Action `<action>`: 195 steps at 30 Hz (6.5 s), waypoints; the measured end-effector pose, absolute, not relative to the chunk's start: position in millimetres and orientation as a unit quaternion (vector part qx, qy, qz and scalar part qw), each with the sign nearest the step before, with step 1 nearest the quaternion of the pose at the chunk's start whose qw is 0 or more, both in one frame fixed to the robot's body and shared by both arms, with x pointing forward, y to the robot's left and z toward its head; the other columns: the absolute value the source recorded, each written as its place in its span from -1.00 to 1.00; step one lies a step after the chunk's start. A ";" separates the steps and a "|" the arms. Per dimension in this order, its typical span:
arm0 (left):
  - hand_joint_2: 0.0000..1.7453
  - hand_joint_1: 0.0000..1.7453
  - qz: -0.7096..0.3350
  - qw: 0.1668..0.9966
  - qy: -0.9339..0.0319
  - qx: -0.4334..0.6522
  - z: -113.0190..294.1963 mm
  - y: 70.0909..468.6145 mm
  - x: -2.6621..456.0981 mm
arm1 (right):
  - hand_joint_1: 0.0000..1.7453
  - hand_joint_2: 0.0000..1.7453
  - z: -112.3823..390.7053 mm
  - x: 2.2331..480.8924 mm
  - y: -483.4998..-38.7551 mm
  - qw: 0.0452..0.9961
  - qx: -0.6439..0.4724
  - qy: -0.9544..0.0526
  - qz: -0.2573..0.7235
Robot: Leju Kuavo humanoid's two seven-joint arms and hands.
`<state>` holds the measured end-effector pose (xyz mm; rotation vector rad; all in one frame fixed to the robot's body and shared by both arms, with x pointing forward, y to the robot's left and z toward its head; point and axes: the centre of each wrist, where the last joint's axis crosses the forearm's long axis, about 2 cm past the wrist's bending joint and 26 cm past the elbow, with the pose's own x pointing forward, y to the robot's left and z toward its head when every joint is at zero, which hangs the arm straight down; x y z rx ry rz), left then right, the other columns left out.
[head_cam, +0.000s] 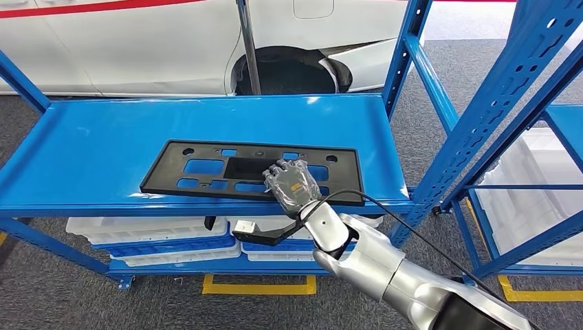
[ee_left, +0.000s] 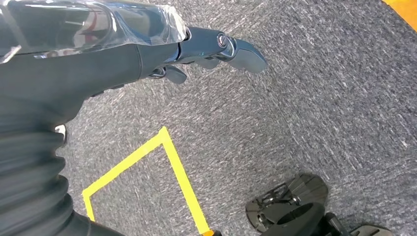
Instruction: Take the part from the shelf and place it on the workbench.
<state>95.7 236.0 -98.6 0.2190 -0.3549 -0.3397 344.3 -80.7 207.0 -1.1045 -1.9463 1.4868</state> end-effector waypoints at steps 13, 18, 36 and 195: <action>1.00 -1.00 -0.171 0.965 -0.169 0.104 -98.7 236.0 95.6 | 1.00 1.00 207.2 336.5 -81.5 0.198 -0.408 -0.709 0.539; 1.00 -1.00 -0.171 0.966 -0.167 0.100 -98.5 235.1 96.6 | 1.00 1.00 210.7 334.4 -81.0 0.195 -0.406 -0.713 0.538; 1.00 -1.00 -0.173 0.965 -0.169 0.098 -97.8 235.2 99.9 | 1.00 1.00 215.0 330.7 -84.4 0.184 -0.408 -0.712 0.542; 1.00 -1.00 -0.184 0.961 -0.179 0.103 -96.8 232.9 102.9 | 1.00 1.00 238.8 352.5 -102.2 0.206 -0.412 -0.716 0.524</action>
